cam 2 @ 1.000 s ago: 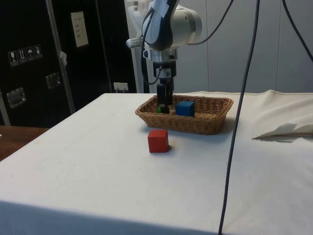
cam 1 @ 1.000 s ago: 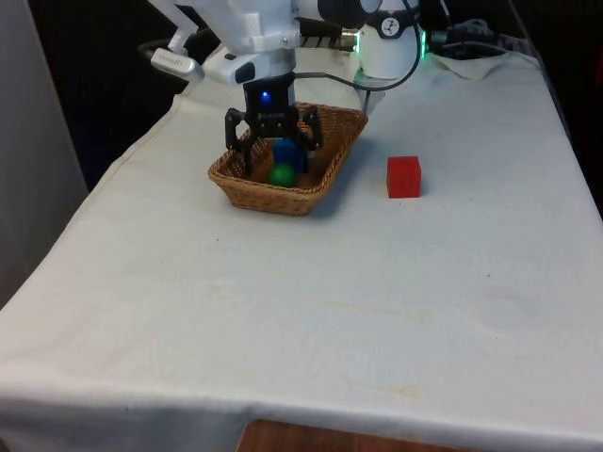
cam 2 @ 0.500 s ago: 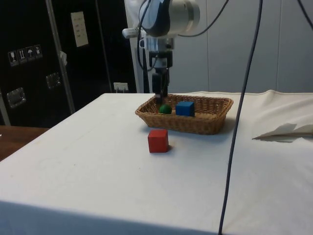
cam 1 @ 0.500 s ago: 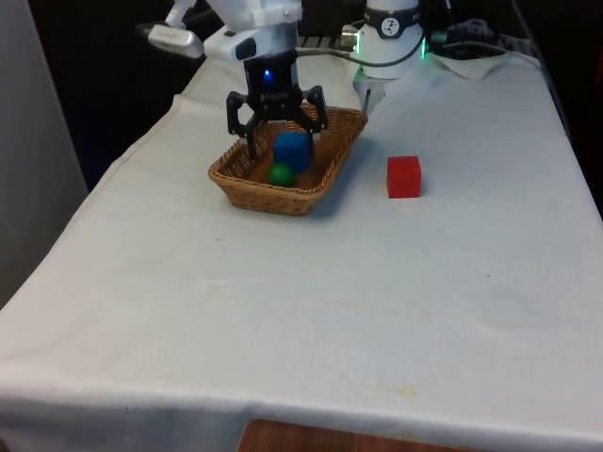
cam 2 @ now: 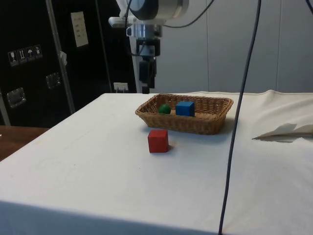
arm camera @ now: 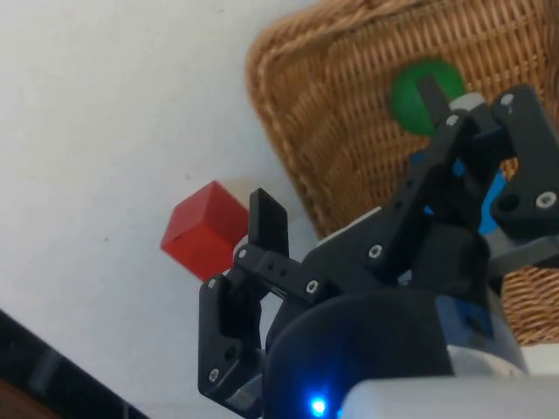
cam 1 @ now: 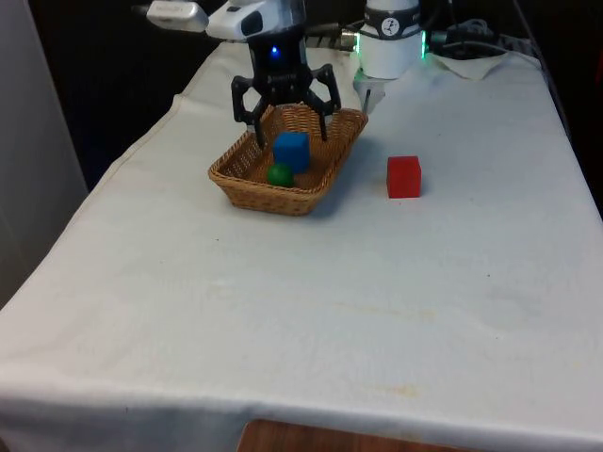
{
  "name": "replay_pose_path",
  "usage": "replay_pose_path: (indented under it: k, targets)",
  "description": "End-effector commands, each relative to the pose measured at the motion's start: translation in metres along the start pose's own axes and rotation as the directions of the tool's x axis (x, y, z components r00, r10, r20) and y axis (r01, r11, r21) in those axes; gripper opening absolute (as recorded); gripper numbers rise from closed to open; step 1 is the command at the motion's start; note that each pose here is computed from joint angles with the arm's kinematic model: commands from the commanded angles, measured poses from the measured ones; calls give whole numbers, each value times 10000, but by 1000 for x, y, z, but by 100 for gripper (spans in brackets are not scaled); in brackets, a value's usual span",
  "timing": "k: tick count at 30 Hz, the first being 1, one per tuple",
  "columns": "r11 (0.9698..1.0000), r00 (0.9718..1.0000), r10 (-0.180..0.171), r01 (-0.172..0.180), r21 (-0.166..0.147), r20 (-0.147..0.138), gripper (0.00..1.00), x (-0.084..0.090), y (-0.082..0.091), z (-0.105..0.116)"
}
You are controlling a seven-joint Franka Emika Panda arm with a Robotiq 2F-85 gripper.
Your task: Place all non-red objects into the basket.
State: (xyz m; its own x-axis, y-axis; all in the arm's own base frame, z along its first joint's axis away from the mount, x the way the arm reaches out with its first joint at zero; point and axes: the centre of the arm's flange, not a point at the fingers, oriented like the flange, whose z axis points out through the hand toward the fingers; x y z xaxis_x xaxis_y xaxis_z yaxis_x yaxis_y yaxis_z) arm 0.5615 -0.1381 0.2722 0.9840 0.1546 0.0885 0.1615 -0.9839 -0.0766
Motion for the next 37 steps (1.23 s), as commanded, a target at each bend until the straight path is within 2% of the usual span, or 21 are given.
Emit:
replay_pose_path:
  k: [1, 2, 7, 9, 10, 11, 14, 18, 19, 20, 27, 28, 36, 37]
  targets:
    - [10000, 10000, -25, 25, 28, 29, 100, 2, -4, -4]
    - [10000, 10000, 0, 0, 0, 0, 100, 0, 0, 0]
    - [9997, 9998, -198, 199, 153, -45, 100, 11, -16, -21]
    - [9996, 9997, -216, 217, 191, -78, 100, 12, -20, -28]
    - [9994, 9996, -239, 243, 249, -159, 100, 13, -17, -25]
    - [9995, 9997, -232, 233, 213, -87, 100, 13, -24, -35]
    - [9994, 9996, -247, 251, 257, -134, 100, 15, -29, -46]
    - [9991, 9995, -268, 274, 324, -181, 100, 15, -36, -59]
    - [9987, 9993, -280, 290, 407, -238, 100, 16, -33, -56]
    - [9991, 9994, -260, 267, 338, -209, 100, 15, -37, -62]
    - [9986, 9994, -171, 186, 501, -303, 100, 12, -50, -94]
    - [9980, 9992, -204, 224, 585, -353, 100, 13, -49, -92]
    - [9992, 9992, 104, -89, 385, -388, 100, 12, -51, -107]
    - [9985, 9992, 35, -12, 547, -410, 100, 12, -52, -106]
